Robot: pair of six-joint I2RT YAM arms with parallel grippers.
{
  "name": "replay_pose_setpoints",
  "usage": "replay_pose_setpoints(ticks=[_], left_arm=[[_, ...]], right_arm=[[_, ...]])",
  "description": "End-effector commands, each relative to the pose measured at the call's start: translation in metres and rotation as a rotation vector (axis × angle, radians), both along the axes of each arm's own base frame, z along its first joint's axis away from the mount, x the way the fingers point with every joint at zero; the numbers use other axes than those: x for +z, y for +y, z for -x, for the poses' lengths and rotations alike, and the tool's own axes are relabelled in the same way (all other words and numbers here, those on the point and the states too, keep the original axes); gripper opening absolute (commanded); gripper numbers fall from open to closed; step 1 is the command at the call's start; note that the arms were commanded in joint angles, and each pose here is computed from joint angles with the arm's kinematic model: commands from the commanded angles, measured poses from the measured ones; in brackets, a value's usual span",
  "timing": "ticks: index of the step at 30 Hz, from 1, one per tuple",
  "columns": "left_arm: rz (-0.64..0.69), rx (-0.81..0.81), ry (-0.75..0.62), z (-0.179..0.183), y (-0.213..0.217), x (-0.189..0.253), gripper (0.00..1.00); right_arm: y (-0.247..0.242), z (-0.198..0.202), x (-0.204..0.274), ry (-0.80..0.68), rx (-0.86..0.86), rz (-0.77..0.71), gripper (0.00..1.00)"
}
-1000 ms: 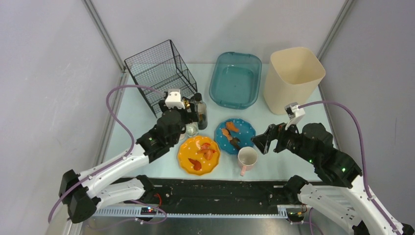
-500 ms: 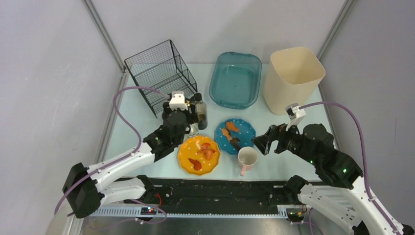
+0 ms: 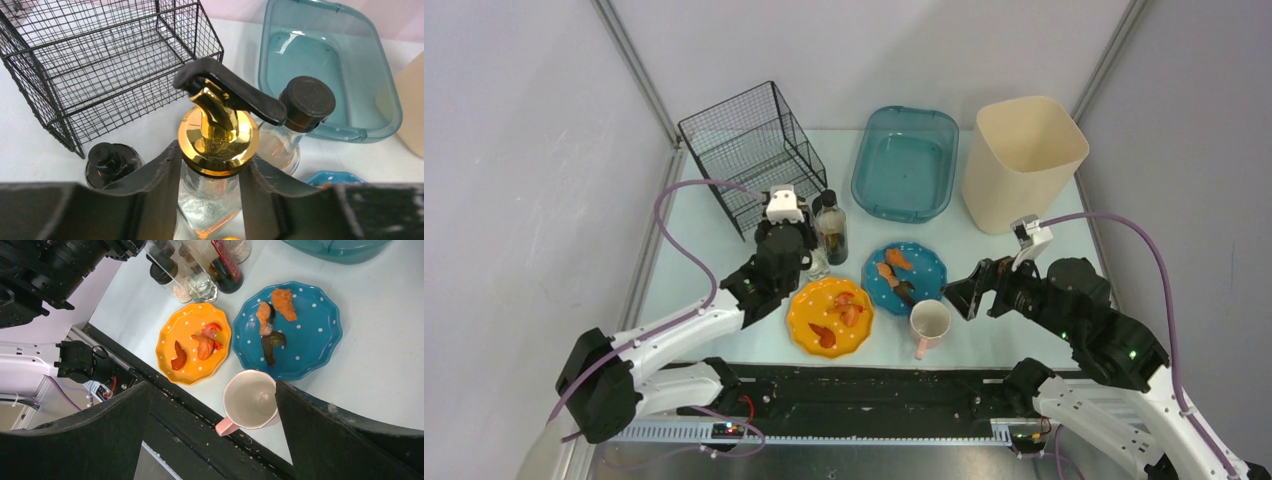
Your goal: Clear the kitchen counter
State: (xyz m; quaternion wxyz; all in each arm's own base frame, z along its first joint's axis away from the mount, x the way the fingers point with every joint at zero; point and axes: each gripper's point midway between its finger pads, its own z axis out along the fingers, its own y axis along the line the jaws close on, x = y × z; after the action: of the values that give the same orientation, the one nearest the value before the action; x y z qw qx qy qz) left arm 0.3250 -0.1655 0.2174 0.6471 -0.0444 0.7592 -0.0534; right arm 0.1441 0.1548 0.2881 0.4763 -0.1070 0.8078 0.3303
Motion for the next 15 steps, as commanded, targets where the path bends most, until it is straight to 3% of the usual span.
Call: replay_pose_setpoints(ticks=[1,5,7,9,15], left_arm=[[0.016,0.032,-0.019,-0.004,0.006,0.0,0.39],[0.02,0.032,-0.03,-0.002,0.008,0.004,0.24],[0.021,0.028,-0.039,-0.002,0.009,0.009,0.05],[0.02,0.018,-0.052,-0.001,0.008,0.017,0.01],[0.022,-0.009,-0.082,0.005,0.011,0.049,0.0]], right_arm=[[0.002,0.001,0.001,0.001,0.006,-0.016,0.99],[0.002,0.002,0.0,0.005,0.005,-0.015,0.99],[0.002,0.002,-0.001,0.006,0.005,-0.016,0.98],[0.003,0.002,0.0,0.004,0.01,-0.021,0.99],[0.006,0.004,0.006,-0.01,0.031,-0.042,0.98]])
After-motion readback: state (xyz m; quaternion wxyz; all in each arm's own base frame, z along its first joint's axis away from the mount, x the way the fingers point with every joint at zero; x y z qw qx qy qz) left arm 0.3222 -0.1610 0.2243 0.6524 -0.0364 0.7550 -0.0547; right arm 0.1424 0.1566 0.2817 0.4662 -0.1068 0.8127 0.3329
